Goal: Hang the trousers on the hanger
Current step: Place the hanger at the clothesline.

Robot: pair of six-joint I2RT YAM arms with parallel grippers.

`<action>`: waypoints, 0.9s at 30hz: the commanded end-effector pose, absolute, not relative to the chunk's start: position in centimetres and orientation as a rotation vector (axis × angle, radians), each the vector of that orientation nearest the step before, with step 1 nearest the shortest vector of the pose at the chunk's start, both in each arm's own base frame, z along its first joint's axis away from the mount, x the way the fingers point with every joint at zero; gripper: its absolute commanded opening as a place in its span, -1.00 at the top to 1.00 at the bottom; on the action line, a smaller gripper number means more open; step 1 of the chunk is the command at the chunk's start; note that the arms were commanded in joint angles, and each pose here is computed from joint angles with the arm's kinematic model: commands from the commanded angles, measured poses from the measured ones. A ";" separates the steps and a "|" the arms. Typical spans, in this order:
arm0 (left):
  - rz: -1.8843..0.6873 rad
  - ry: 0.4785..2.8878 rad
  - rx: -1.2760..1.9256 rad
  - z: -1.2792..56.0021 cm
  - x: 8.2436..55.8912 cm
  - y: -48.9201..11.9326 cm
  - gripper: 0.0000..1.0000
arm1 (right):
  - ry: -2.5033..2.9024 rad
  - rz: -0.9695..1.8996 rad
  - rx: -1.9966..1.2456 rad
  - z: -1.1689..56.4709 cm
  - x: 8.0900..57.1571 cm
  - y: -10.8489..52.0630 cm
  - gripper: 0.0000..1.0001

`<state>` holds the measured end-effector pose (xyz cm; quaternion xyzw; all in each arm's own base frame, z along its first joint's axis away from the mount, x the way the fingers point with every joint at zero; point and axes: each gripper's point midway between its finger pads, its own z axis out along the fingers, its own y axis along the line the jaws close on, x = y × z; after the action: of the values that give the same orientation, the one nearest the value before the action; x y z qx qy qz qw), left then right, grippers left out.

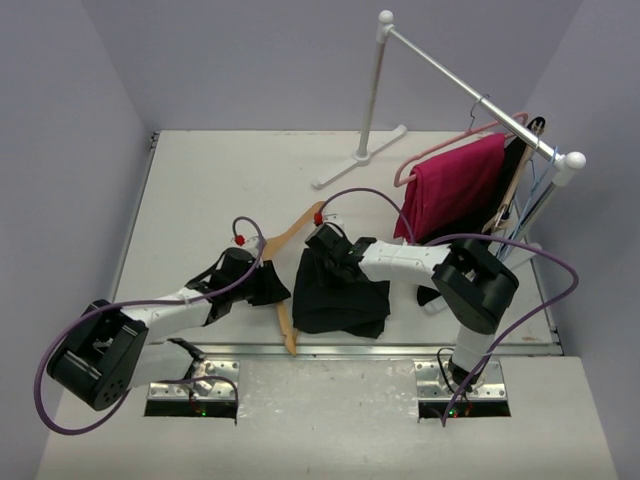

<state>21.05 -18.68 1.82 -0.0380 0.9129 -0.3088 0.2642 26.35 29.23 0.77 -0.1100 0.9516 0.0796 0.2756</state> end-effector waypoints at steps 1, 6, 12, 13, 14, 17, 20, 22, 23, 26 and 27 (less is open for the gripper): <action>-0.964 2.326 -0.096 4.5 21.5 -20.1 0.31 | 2.590 0.257 -0.276 0.1 25.6 29.3 0.27; -0.964 2.235 -0.102 6.0 21.6 -19.5 0.52 | 2.600 0.259 -0.264 -0.3 25.5 29.3 0.28; -0.998 2.205 -0.107 5.6 21.4 -19.7 0.87 | 2.601 0.272 -0.256 -0.3 25.3 29.3 0.28; -1.002 2.215 -0.111 5.1 21.3 -19.8 0.88 | 2.599 0.274 -0.256 -0.2 25.4 29.3 0.28; -1.010 2.218 -0.111 5.0 21.2 -19.9 0.88 | 2.599 0.274 -0.257 -0.2 25.4 29.3 0.28; -1.051 2.209 -0.086 5.1 21.0 -20.5 0.93 | 2.600 0.277 -0.266 -0.2 25.2 29.2 0.29; -1.053 2.207 -0.066 5.1 20.9 -20.8 0.92 | 2.600 0.290 -0.258 -0.3 25.1 29.1 0.29; -1.050 2.211 -0.066 4.9 20.9 -20.8 0.92 | 2.596 0.317 -0.248 -0.3 24.9 29.2 0.29; -1.049 2.211 -0.067 4.8 20.9 -20.8 0.92 | 2.596 0.327 -0.247 -0.3 24.8 29.3 0.30; -1.039 2.192 -0.078 4.8 21.0 -20.7 1.00 | 2.594 0.362 -0.232 -0.2 24.6 29.5 0.31; -1.036 2.181 -0.080 4.9 21.1 -20.7 1.00 | 2.592 0.374 -0.225 -0.2 24.5 29.6 0.31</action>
<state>21.65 -19.84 4.45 -0.0517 0.8553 -0.3834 0.3448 26.21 29.35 0.76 -0.0904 0.9479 0.1128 0.2838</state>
